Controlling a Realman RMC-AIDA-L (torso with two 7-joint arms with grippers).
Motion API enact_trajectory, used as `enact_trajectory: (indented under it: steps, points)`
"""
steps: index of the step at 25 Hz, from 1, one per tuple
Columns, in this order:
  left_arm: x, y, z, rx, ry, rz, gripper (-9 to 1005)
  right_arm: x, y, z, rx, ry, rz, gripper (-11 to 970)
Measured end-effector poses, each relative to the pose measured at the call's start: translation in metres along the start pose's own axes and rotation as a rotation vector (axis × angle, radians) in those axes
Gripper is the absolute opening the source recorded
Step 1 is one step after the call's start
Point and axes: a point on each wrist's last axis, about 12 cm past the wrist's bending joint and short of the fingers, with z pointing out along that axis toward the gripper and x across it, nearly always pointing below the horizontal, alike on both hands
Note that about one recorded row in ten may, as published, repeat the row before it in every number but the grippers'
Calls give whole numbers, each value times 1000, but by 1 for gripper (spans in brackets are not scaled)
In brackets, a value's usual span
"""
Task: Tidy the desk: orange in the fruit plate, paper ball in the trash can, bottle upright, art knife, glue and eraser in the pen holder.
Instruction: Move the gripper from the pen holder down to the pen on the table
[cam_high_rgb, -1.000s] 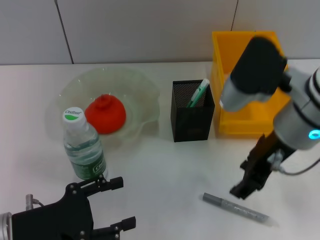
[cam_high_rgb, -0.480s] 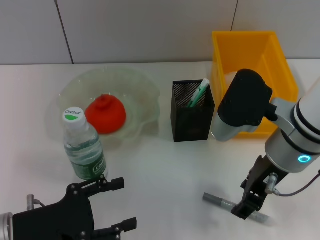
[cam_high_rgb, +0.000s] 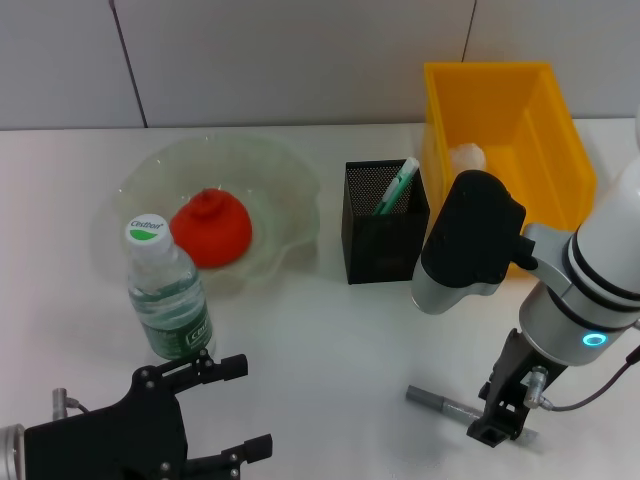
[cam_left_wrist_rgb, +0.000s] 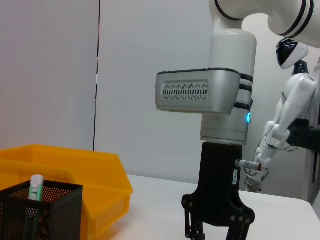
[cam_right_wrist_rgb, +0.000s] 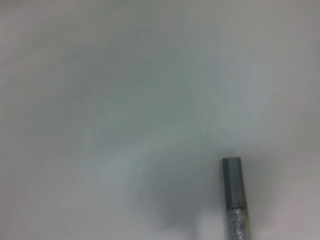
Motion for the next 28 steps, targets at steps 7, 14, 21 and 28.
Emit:
enact_trajectory:
  steps: [7,14,21,28]
  points:
    - [0,0,0,1,0,1,803,1,-2,4,-1,0,9,393]
    - [-1,1,1,3,0,2,804,2,-3,8,-4,3,9,379]
    - [0,1,1,2,1,2,802,1,-3,8,-4,3,6,355]
    - [0,0,0,0,2,1,802,2,-3,9,-8,10,8,296]
